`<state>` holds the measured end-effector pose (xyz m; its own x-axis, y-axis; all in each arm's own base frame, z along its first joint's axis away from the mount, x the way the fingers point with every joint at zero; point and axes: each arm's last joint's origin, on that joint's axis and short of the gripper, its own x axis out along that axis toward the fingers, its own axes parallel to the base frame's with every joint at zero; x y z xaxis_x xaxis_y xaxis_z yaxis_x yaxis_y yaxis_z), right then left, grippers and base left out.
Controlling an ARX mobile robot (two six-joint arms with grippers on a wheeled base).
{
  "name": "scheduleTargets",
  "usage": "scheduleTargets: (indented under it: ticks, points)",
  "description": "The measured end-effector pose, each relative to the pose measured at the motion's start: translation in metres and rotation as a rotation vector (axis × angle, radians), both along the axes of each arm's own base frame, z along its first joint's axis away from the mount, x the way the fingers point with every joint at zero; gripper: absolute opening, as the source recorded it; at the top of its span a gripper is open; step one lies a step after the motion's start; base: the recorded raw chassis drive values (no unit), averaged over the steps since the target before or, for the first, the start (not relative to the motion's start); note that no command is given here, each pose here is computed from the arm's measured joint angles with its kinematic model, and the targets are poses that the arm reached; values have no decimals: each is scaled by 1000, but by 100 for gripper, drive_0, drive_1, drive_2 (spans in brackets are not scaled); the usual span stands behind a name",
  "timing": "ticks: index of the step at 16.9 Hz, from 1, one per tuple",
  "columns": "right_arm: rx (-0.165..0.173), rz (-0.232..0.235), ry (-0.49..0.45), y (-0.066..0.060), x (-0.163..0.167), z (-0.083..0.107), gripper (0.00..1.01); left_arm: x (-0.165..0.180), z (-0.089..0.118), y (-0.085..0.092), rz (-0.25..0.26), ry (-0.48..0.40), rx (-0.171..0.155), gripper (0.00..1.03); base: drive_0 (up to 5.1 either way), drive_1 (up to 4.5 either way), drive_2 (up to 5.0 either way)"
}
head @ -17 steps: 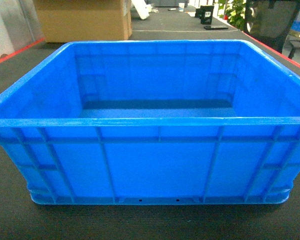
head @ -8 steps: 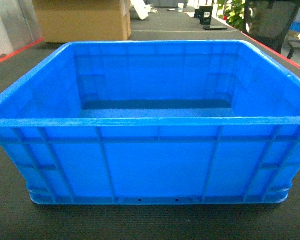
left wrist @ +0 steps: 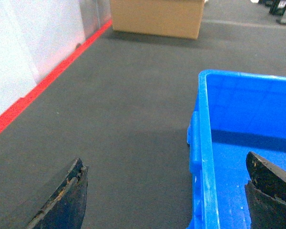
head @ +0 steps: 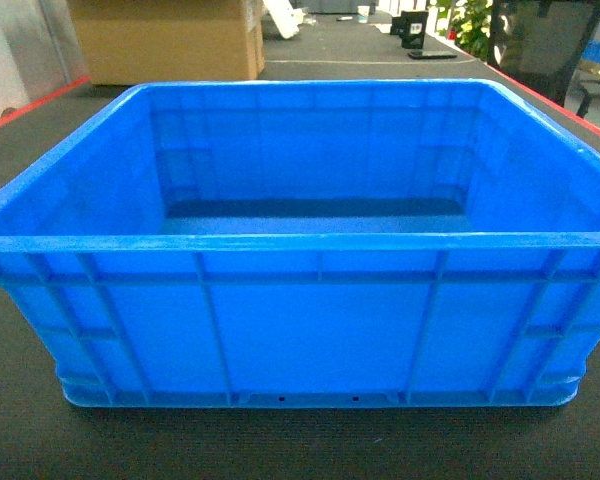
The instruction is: Place box next to blue box on left shelf
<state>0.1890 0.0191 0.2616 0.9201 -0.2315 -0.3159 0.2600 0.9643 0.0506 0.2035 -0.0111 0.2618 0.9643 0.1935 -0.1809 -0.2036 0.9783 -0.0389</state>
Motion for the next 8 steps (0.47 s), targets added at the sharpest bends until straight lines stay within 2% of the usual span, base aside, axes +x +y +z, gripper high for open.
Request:
scheduleTargets:
  ticks: [1,3,4,5,6,8]
  points:
    - [26,39,59,-1,31,7,98,31,5,-1,-31,72,-7,98,0,0,0]
    - [64,133,199,5,88,3,98,86,-6,-4,-50,243,-6,98,0,0,0]
    - [67,167,257,11,110,-7,98,104,-14,-7,-59,311,-4,98,0,0,0]
    - [55,182,302,17,125,-17,98,117,-21,-12,-71,352,-1,98,0,0,0]
    - [39,185,331,20,134,-24,98,124,-28,-16,-81,386,3,98,0,0,0]
    - [30,200,367,28,147,-37,98,132,-41,-23,-95,460,14,98,0,0,0]
